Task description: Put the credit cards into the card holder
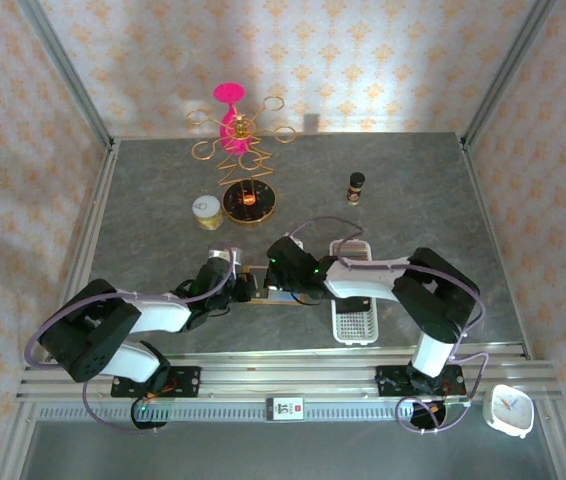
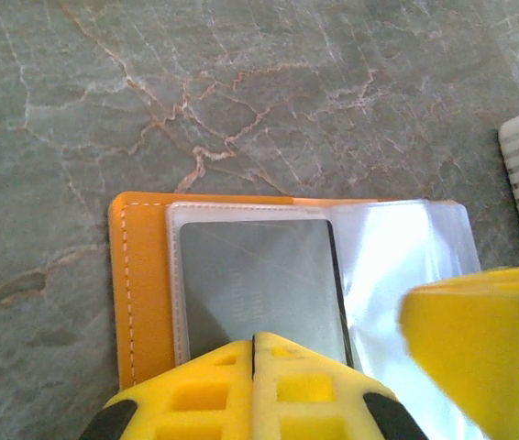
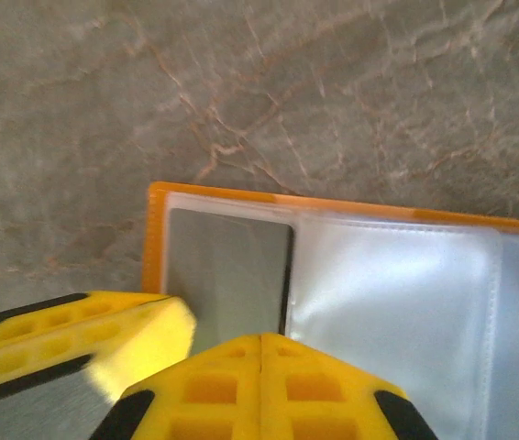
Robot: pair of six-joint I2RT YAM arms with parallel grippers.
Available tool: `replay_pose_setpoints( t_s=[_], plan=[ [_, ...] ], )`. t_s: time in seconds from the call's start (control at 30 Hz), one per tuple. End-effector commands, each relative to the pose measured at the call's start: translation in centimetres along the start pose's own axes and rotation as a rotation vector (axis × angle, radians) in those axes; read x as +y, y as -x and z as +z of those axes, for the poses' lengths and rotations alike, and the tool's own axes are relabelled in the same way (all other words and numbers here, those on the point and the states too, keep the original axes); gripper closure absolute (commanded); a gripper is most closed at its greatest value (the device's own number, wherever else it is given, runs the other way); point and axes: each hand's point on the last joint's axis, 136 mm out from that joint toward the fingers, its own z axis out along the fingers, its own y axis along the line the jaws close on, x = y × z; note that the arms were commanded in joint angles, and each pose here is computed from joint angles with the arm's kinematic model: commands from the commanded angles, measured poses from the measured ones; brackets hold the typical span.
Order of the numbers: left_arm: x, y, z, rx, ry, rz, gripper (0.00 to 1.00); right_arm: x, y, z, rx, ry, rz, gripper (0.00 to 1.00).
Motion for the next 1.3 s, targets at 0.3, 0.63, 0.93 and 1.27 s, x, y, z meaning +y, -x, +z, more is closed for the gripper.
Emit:
replay_pose_setpoints(
  t_s=[0.3,0.63,0.93,1.27],
  plan=[
    [1.3,-1.1,0.2,0.033,0.064,0.03,1.0,-3.2,0.4,-2.6,-0.086,-0.107,0.021,0.84],
    [1.1,-1.1,0.1,0.033,0.049,0.028,1.0,-3.7,-0.9,-1.6,-0.046,-0.085,0.045,0.78],
    [1.1,-1.0,0.1,0.029,0.048,0.029,1.0,-5.4,-1.9,-1.4,-0.023,-0.132,0.049,0.76],
    [1.0,-1.1,0.1,0.027,0.042,0.03,1.0,-5.7,-2.9,-0.7,0.01,-0.12,0.059,0.74]
  ],
)
